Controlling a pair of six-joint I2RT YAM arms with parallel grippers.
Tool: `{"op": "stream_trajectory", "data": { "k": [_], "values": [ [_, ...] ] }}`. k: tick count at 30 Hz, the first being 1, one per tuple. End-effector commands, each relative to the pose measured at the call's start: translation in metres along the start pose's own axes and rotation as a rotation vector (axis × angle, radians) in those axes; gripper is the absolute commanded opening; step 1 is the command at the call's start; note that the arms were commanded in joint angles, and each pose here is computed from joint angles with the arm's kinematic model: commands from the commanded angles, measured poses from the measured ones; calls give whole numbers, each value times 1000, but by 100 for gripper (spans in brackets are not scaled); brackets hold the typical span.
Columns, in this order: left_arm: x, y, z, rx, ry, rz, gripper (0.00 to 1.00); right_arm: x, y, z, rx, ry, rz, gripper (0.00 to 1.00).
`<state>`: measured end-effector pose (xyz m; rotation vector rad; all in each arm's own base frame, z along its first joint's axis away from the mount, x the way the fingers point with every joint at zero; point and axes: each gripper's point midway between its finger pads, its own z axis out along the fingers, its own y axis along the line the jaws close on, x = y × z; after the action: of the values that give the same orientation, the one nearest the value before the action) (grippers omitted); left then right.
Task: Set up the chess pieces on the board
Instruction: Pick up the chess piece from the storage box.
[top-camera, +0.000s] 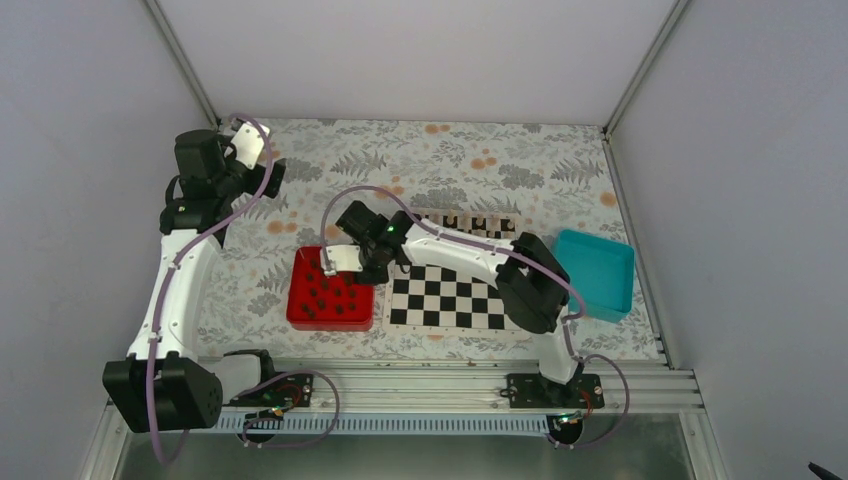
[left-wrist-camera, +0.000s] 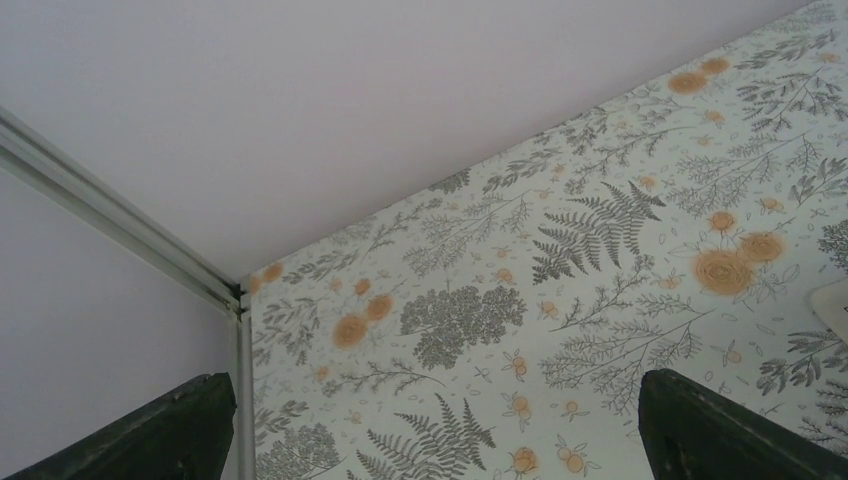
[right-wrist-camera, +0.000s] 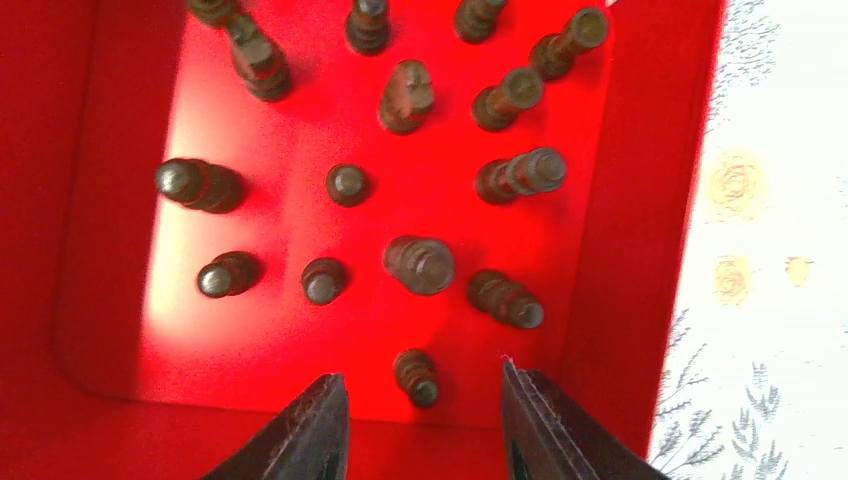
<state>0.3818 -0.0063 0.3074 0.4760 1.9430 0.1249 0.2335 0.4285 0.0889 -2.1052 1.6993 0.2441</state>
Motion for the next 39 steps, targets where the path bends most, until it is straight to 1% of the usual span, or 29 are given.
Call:
{"op": "stream_trajectory", "data": {
  "k": [1,8,12,20,28,31,35,39],
  "values": [
    [-4,6,-5,-34,-30,-13,100,-20,-21,-9,57,-51,-3,41],
    [1,4,-5,-39,-33,-11,100,-26,-11,3,-25,-58,3,38],
    [3,3,-4,-34,-31,-14,100,-31,-5,11,-64,-65,-3,39],
    [3,2,-4,-29,-34,-14,100,-34,-3,24,-89,-49,-1,37],
    [3,0,-4,-22,-39,-12,100,-26,0,39,-107,-8,3,33],
    [3,-2,-4,-15,-38,-8,100,-26,2,42,-116,-5,4,29],
    [5,-5,-4,4,-37,1,100,-25,-1,43,-105,6,9,19],
    [6,-5,-4,3,-36,2,100,-32,-3,33,-98,-16,12,11]
  ]
}}
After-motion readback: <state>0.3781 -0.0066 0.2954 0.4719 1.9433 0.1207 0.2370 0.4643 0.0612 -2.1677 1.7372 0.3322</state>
